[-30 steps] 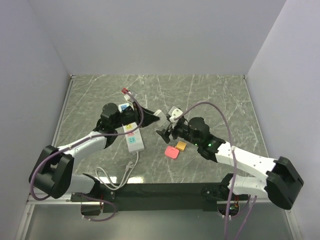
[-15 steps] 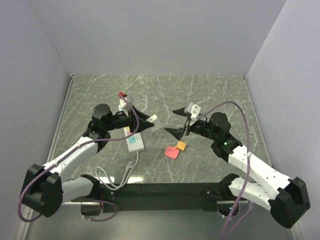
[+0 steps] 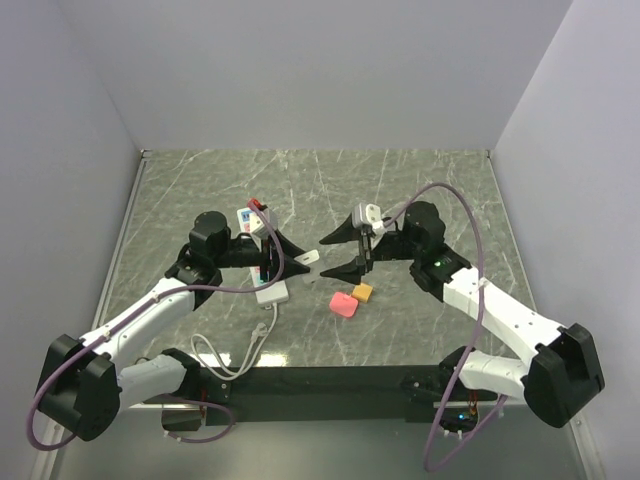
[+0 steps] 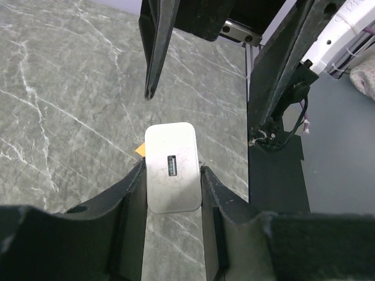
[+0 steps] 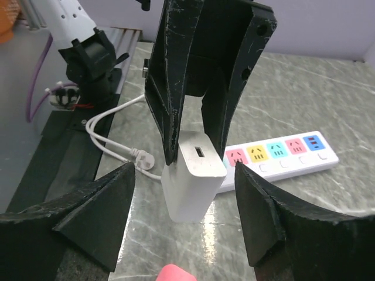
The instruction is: Insert the plug
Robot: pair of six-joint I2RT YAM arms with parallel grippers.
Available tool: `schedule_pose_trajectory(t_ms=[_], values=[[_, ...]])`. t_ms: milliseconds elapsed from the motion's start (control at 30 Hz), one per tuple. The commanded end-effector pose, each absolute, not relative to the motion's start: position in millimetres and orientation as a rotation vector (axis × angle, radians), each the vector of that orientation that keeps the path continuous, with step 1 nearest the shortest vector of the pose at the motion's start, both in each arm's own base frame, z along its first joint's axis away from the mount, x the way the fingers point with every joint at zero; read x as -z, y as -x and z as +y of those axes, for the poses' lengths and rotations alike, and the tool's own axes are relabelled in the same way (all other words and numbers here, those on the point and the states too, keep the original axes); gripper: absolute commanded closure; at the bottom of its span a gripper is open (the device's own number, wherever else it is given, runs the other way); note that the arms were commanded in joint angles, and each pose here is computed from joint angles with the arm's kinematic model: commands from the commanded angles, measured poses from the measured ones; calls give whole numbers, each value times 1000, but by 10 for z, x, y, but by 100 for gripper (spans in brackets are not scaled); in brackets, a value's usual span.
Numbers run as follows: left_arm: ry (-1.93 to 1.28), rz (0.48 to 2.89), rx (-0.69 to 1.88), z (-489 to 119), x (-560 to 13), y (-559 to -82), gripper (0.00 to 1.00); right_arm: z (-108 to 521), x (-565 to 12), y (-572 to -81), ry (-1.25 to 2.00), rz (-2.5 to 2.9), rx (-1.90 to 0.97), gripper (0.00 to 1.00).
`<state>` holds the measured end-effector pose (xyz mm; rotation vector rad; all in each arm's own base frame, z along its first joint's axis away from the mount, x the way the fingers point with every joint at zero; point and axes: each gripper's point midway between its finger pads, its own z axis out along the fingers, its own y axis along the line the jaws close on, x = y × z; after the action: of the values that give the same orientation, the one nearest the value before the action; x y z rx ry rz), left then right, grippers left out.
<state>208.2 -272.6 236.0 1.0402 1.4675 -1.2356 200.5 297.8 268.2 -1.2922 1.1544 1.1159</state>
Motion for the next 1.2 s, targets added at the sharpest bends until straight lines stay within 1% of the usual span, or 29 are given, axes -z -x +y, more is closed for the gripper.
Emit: schedule_pose_trajectory(t_ms=[0, 367, 433, 533, 733, 867, 1000, 1067, 1133, 1167], values=[[-1091, 1366, 1207, -2753, -2551, -2065, 100, 3034, -2777, -2004, 1331, 1113, -1159, 26], [-1113, 1359, 1218, -2798, -2539, -2019, 100, 3213, -2622, -2142, 1342, 1187, -1170, 25], [-1114, 1359, 1215, -2794, -2536, -2017, 100, 3240, -2610, -2134, 1355, 1186, -1173, 28], [-1110, 1354, 1208, -2795, -2548, -2016, 100, 3261, -2552, -2163, 1362, 1223, -1173, 37], [-1090, 1356, 1181, -2775, -2564, -2041, 100, 3263, -2448, -2175, 1367, 1266, -1172, 43], [-1080, 1356, 1164, -2756, -2572, -2050, 100, 3250, -2381, -2188, 1365, 1292, -1162, 43], [-1077, 1350, 1158, -2748, -2582, -2040, 100, 3249, -2343, -2200, 1362, 1309, -1156, 38], [-1077, 1351, 1157, -2746, -2581, -2037, 100, 3240, -2322, -2197, 1366, 1314, -1155, 38], [-1078, 1348, 1158, -2746, -2589, -2033, 100, 3238, -2328, -2177, 1378, 1303, -1165, 39], [-1079, 1349, 1158, -2747, -2584, -2035, 100, 3240, -2327, -2150, 1392, 1293, -1179, 41]])
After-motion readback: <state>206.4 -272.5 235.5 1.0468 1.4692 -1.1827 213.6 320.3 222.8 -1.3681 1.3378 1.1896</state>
